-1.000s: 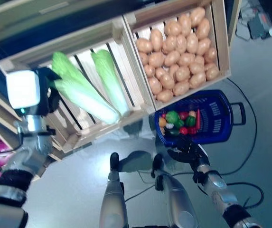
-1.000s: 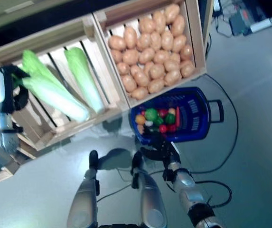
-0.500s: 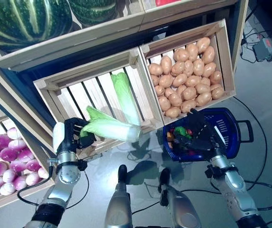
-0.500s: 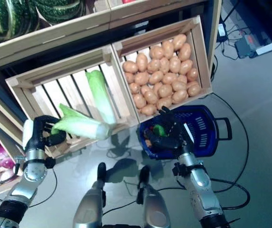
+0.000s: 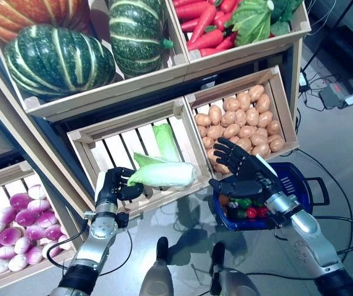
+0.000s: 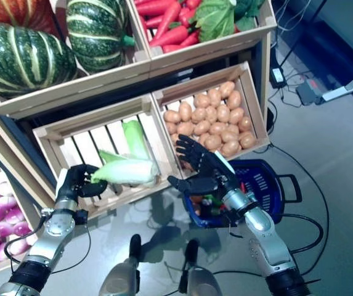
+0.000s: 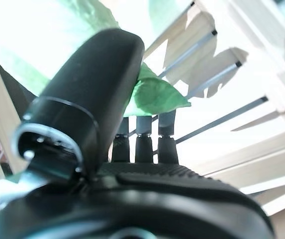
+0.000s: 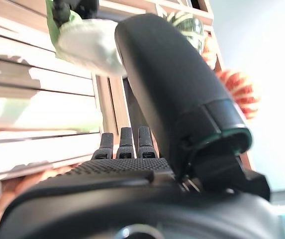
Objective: Put vegetables into the basket
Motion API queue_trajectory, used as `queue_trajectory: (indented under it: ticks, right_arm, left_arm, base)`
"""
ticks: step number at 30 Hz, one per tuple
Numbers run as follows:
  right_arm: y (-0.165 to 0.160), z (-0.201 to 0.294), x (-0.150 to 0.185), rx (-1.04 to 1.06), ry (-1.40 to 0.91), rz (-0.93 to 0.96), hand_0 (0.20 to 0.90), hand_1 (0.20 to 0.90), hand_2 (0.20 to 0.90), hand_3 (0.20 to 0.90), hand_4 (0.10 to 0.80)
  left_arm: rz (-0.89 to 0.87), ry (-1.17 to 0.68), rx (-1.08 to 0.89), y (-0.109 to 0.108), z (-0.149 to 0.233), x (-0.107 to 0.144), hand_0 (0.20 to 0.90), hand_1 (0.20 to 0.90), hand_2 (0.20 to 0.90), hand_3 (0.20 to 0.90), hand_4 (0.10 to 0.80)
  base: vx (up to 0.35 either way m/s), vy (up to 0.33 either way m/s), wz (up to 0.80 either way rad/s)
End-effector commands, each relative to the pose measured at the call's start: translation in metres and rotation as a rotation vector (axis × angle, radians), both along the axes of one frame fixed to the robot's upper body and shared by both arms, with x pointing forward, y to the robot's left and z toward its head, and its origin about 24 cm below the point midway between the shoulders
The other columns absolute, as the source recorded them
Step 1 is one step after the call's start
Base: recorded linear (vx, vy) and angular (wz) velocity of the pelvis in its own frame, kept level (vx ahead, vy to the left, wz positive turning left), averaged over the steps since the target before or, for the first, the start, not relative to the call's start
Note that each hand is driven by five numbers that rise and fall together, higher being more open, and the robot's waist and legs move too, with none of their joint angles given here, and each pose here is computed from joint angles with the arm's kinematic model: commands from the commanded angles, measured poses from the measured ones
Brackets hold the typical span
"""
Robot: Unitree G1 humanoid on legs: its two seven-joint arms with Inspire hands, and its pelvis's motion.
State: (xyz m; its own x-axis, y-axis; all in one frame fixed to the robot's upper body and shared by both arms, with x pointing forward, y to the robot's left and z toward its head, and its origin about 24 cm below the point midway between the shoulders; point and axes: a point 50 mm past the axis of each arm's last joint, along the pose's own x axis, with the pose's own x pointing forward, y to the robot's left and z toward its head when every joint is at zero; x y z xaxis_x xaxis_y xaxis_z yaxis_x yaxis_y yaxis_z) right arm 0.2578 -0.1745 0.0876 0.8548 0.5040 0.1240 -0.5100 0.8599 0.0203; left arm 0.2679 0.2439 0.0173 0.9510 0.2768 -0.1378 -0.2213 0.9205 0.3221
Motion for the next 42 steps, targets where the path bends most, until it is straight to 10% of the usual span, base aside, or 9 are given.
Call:
queue_trajectory:
  ticks: [1, 12, 42]
  right_arm:
    - [0.021, 0.037, -0.004, -0.006, -0.187, 0.15, 0.9, 0.9, 0.9, 0.9, 0.8]
    - [0.03, 0.05, 0.003, 0.01, -0.232, 0.177, 0.9, 0.9, 0.9, 0.9, 0.8]
    - [0.079, 0.025, -0.003, 0.32, 0.072, 0.569, 0.9, 0.9, 0.9, 0.9, 0.8]
  left_arm:
    - [-0.013, -0.104, -0.07, 0.004, 0.021, 0.013, 0.3, 0.3, 0.3, 0.3, 0.4]
    - [-0.072, 0.035, -0.411, -0.021, -0.006, 0.01, 0.3, 0.3, 0.3, 0.3, 0.4]
    - [-0.339, 0.078, -0.315, -0.054, 0.0, 0.017, 0.3, 0.3, 0.3, 0.3, 0.4]
  base:
    - [0.035, -0.014, 0.04]
    - [0.003, -0.001, 0.0]
    - [0.0, 0.0, 0.0]
